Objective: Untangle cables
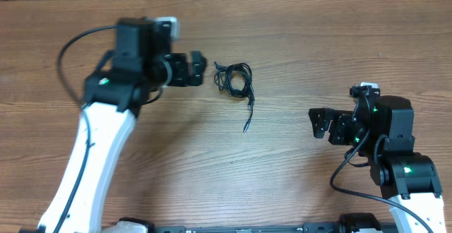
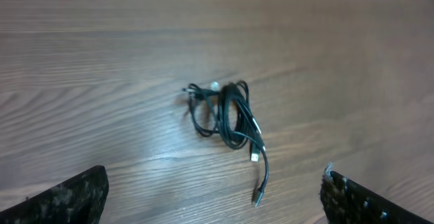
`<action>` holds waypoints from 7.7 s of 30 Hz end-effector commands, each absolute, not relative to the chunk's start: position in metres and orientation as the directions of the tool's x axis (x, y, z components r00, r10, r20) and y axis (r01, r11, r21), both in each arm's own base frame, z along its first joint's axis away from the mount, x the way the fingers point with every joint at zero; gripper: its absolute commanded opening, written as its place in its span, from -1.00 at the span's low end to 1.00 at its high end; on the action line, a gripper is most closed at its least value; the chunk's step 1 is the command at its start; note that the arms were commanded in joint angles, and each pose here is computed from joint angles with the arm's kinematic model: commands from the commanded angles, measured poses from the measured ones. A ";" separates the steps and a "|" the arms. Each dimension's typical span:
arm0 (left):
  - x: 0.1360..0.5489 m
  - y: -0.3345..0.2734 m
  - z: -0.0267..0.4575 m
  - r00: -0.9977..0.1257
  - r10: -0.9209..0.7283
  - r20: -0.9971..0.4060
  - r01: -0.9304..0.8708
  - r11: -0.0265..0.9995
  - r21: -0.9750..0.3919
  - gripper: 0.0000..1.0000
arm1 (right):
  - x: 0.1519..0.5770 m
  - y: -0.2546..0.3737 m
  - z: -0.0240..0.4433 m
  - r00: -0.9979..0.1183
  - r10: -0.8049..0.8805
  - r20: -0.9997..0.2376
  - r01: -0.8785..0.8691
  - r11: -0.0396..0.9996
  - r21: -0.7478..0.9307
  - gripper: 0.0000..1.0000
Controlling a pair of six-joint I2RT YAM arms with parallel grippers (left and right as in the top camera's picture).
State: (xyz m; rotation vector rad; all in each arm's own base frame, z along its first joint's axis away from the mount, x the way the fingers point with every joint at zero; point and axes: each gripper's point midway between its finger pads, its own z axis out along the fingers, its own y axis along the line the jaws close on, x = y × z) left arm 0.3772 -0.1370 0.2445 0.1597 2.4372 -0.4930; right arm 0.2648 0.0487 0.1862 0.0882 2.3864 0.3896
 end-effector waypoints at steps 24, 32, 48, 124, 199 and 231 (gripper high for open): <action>0.438 -0.222 0.079 -0.844 0.178 -0.505 0.290 0.945 -0.151 0.79 | 0.268 0.050 0.200 -0.727 0.174 -0.665 -0.056 0.949 0.310 1.00; 0.431 -0.237 0.050 -0.864 0.200 -0.461 0.301 0.941 -0.157 0.72 | 0.268 0.050 0.200 -0.727 0.174 -0.665 -0.056 0.949 0.310 1.00; 0.427 -0.257 0.047 -0.862 0.214 -0.460 0.347 0.910 -0.228 -0.64 | 0.266 0.050 0.197 -0.736 0.174 -0.655 -0.052 0.949 0.310 1.00; 0.326 -0.326 0.124 -0.889 0.339 -0.308 0.451 0.531 -0.717 -0.92 | 0.295 0.132 0.141 -0.888 0.059 -0.456 -0.236 0.794 0.561 -0.93; 0.327 -0.296 0.182 -0.815 0.284 -0.505 0.494 0.796 -0.350 -0.92 | 0.304 0.138 0.150 -0.852 -0.030 -0.523 -0.257 0.894 0.368 -0.52; 0.332 -0.290 0.209 -0.794 0.236 -0.561 0.498 0.782 -0.375 -0.92 | 0.295 0.071 0.124 -0.864 0.273 -0.423 0.210 0.959 0.188 -0.93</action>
